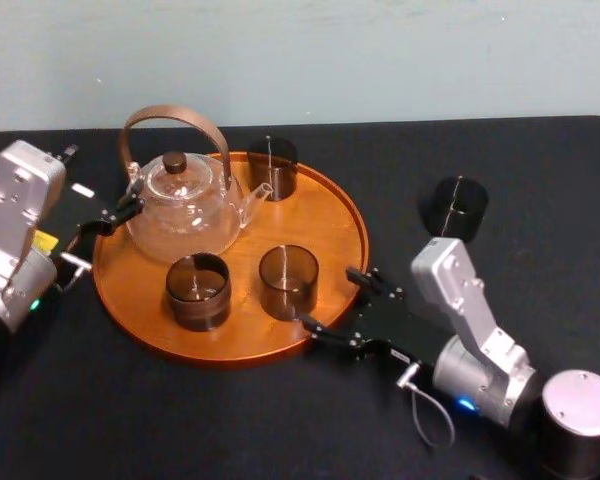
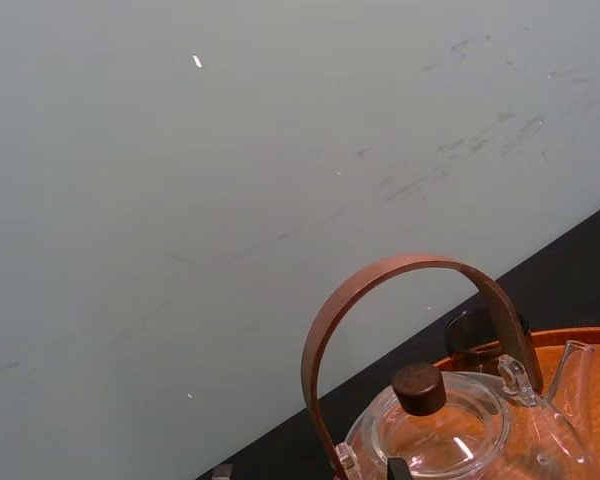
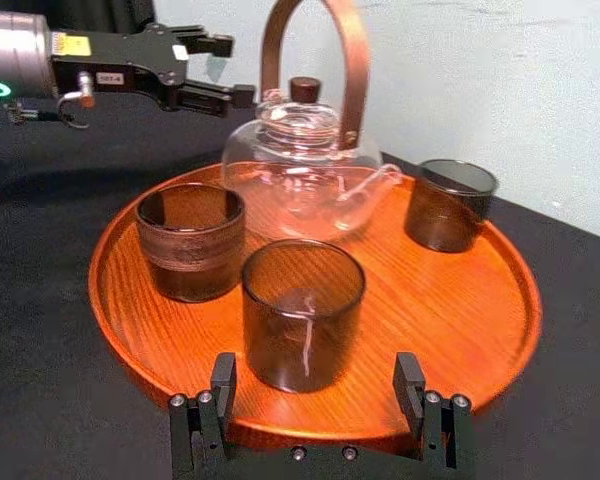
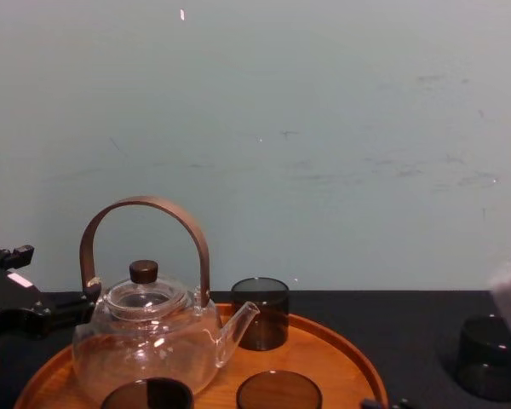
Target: Pick up the glass from the table and place it on the tray.
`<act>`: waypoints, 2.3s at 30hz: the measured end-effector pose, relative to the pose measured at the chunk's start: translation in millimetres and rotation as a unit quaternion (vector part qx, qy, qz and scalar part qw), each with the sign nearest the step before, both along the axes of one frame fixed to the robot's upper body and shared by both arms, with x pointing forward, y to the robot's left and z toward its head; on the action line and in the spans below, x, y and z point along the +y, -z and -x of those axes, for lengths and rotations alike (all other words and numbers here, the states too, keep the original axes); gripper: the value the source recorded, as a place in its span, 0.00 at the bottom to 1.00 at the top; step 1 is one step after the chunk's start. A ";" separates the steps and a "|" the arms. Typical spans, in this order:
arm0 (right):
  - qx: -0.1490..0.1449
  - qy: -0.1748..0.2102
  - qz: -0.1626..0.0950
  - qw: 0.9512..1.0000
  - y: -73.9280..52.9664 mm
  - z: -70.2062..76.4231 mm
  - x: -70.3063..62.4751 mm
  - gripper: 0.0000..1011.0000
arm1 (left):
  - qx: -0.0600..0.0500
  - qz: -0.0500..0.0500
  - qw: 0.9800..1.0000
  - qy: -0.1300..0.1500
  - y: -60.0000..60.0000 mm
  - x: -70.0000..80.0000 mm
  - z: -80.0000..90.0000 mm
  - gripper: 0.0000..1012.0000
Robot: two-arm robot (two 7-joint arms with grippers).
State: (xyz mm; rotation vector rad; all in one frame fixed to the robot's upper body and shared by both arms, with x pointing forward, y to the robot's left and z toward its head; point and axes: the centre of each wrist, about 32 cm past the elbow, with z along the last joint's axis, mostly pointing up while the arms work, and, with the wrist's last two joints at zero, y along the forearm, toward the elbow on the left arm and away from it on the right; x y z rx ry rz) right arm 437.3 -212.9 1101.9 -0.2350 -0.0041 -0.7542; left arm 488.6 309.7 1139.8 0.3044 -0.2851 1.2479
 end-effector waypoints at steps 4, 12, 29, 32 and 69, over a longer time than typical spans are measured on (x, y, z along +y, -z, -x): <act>-0.004 0.017 -0.003 1.000 -1.4 7.9 -9.4 0.99 | 0.000 0.000 1.000 0.000 0.0 0.0 0.0 0.99; -0.011 0.057 -0.006 0.998 -5.6 21.2 -30.4 0.99 | 0.000 0.000 1.000 0.000 0.0 0.0 0.0 0.99; -0.031 0.171 0.003 0.985 -9.6 21.9 -74.6 0.99 | 0.000 0.000 1.000 0.000 0.0 0.0 0.0 0.99; -0.032 0.185 0.003 0.982 -9.5 20.4 -80.6 0.99 | 0.000 0.000 1.000 0.000 0.0 0.0 0.0 0.99; -0.033 0.199 0.013 0.979 -1.7 -45.3 -89.3 0.99 | 0.000 0.000 1.000 0.000 0.0 0.0 0.0 0.99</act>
